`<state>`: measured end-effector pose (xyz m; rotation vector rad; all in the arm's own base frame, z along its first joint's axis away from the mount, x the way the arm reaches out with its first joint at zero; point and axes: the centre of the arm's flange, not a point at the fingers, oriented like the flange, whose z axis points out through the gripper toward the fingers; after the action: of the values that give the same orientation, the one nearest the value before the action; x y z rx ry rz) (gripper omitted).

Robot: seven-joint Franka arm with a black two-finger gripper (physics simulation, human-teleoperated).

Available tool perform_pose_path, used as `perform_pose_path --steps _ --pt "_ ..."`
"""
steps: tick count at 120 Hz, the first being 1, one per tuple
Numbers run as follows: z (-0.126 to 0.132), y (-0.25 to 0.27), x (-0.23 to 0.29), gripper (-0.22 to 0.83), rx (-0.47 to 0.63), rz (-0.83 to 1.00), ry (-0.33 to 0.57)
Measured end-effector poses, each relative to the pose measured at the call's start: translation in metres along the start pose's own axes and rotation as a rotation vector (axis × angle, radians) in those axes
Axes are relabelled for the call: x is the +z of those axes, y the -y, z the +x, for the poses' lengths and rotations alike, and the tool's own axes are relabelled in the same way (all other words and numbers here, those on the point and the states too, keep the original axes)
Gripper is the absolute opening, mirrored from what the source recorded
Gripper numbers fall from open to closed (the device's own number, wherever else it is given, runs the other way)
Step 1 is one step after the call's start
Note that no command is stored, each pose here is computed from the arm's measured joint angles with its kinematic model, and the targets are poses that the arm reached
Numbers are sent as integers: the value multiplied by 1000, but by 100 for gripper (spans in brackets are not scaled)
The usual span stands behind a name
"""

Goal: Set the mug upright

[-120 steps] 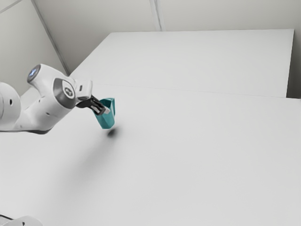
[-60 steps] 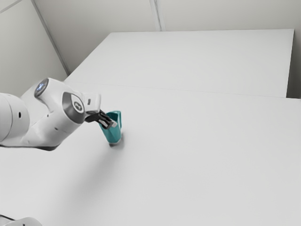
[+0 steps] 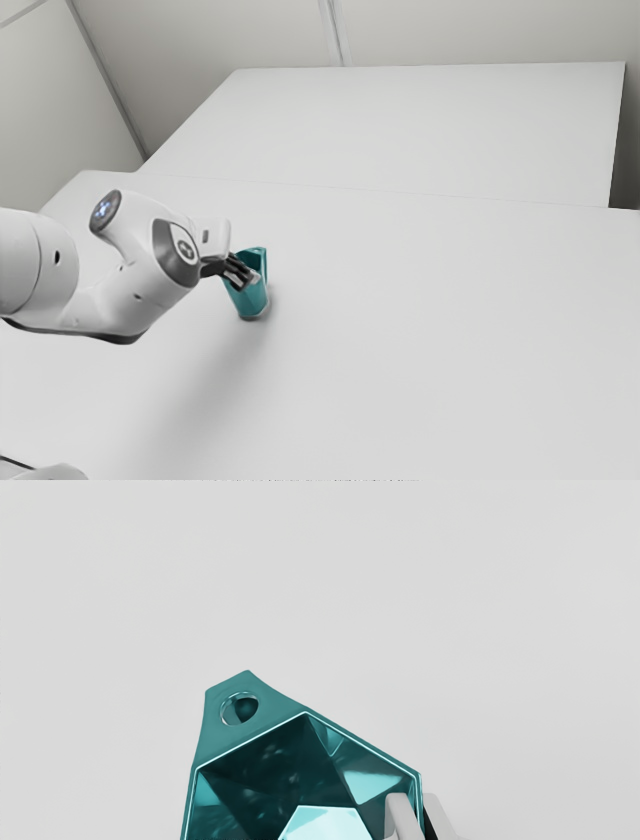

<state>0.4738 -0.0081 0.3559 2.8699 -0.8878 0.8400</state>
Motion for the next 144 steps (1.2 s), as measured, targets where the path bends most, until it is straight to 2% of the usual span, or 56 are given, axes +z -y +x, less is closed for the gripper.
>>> perform_pose_path --steps 11,36,58,72,80,104,129,144 --pt "1 -5 1 -14 7 13 -3" --pt "5 -11 1 28 23 31 -12" --pt "16 -12 -9 48 40 54 -28" --pt "20 3 -28 53 32 41 -27" --pt "31 17 -44 56 48 11 -19" --pt "98 40 -92 59 141 -91 135" --pt "170 50 -171 61 103 -94 276" --pt "196 54 -215 61 43 -82 340"
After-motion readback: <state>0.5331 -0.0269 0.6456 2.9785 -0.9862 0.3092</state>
